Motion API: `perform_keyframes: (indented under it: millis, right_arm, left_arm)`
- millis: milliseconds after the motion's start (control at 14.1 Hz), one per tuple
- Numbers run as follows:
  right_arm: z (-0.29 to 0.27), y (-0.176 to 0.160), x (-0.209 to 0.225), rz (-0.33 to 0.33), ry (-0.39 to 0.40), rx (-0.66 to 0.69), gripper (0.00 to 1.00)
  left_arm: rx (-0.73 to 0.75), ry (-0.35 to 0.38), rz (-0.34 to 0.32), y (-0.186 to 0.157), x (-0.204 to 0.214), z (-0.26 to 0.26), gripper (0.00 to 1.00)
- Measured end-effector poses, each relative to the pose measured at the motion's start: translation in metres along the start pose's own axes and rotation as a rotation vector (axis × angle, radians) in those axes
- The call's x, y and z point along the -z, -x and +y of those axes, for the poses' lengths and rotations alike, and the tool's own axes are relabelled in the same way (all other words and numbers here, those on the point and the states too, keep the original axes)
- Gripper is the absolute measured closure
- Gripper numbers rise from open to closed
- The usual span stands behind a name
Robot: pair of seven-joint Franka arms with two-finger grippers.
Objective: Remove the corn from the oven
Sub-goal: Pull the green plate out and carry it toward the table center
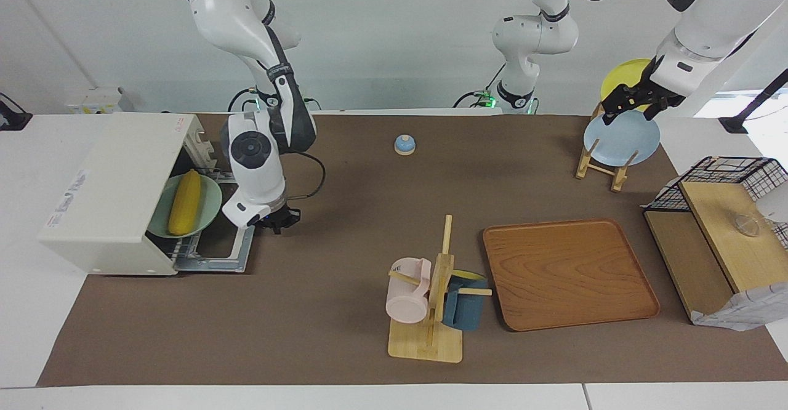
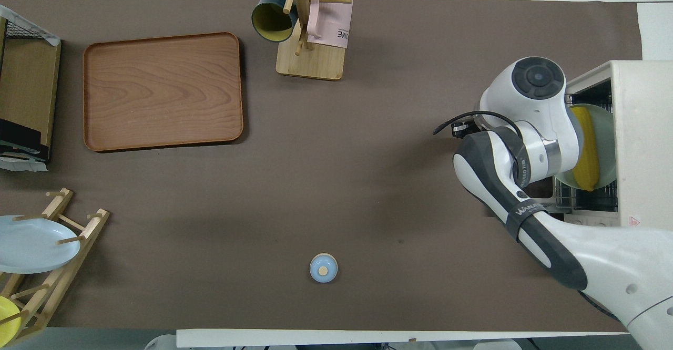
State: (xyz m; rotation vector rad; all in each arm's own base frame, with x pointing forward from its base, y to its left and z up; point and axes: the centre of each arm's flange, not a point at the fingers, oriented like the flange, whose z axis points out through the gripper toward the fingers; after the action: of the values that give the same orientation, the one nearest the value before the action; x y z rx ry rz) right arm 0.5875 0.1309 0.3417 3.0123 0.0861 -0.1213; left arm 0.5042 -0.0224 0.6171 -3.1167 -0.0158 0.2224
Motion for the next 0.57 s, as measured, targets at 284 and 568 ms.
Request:
perform_keyframes:
  millis: [284, 568]
  right_arm:
    - [0.054, 0.002, 0.048, -0.021, 0.021, -0.061, 0.5]
    - [0.12, 0.008, 0.029, -0.077, 0.015, -0.098, 0.5]
  left_arm:
    - [0.0, 0.0, 0.0, 0.0, 0.0, 0.0, 0.0]
    - [0.0, 0.0, 0.0, 0.0, 0.0, 0.0, 0.0]
